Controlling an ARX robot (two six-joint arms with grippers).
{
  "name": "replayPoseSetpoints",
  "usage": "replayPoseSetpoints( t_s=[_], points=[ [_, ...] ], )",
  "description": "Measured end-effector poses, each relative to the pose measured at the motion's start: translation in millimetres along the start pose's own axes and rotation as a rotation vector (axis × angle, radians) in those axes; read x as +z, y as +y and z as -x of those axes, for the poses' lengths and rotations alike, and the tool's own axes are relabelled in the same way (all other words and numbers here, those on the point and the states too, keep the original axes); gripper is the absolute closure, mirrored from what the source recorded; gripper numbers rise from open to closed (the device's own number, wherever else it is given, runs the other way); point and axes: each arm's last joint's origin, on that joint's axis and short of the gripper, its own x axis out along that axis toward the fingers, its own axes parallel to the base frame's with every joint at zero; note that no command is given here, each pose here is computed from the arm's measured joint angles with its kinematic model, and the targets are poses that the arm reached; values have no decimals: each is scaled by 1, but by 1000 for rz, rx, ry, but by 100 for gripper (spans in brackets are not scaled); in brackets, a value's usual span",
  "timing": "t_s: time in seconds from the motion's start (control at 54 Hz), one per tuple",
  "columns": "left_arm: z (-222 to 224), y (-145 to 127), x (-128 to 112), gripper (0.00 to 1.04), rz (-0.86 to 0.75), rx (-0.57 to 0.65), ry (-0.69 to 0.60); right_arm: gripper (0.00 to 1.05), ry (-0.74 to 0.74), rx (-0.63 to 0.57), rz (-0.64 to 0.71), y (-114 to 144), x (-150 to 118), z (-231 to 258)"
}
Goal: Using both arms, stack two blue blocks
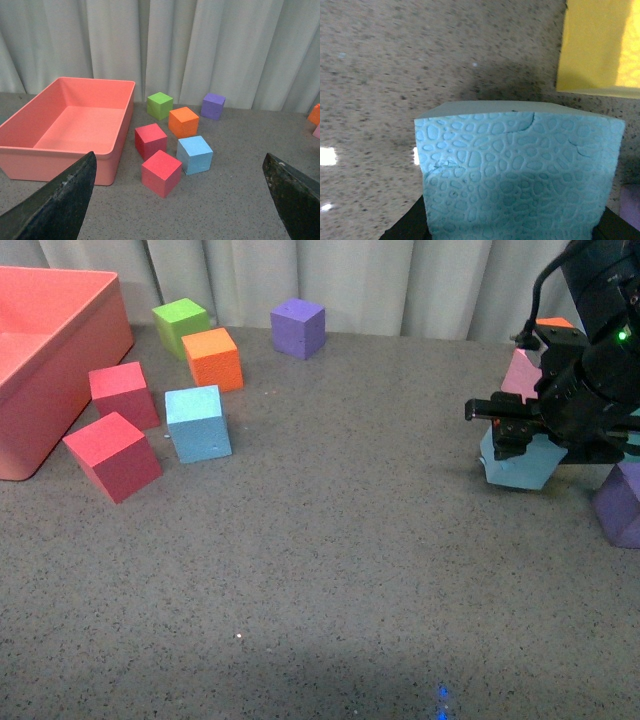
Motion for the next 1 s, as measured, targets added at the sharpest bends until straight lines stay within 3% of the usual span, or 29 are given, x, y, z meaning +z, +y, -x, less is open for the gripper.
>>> replayPoseSetpoints(
  t_s=[0.315,0.556,0.796,1.0],
  points=[
    [0,0,0,7,0,0,0,60,-23,75,61,61,16,6],
    [0,0,0,7,0,0,0,60,20,92,77,111,12,-14],
    [0,0,0,7,0,0,0,60,39,112,96,137,7,-21],
    [0,0,0,7,0,0,0,61,33,118,84,145,6,-24]
  ],
)
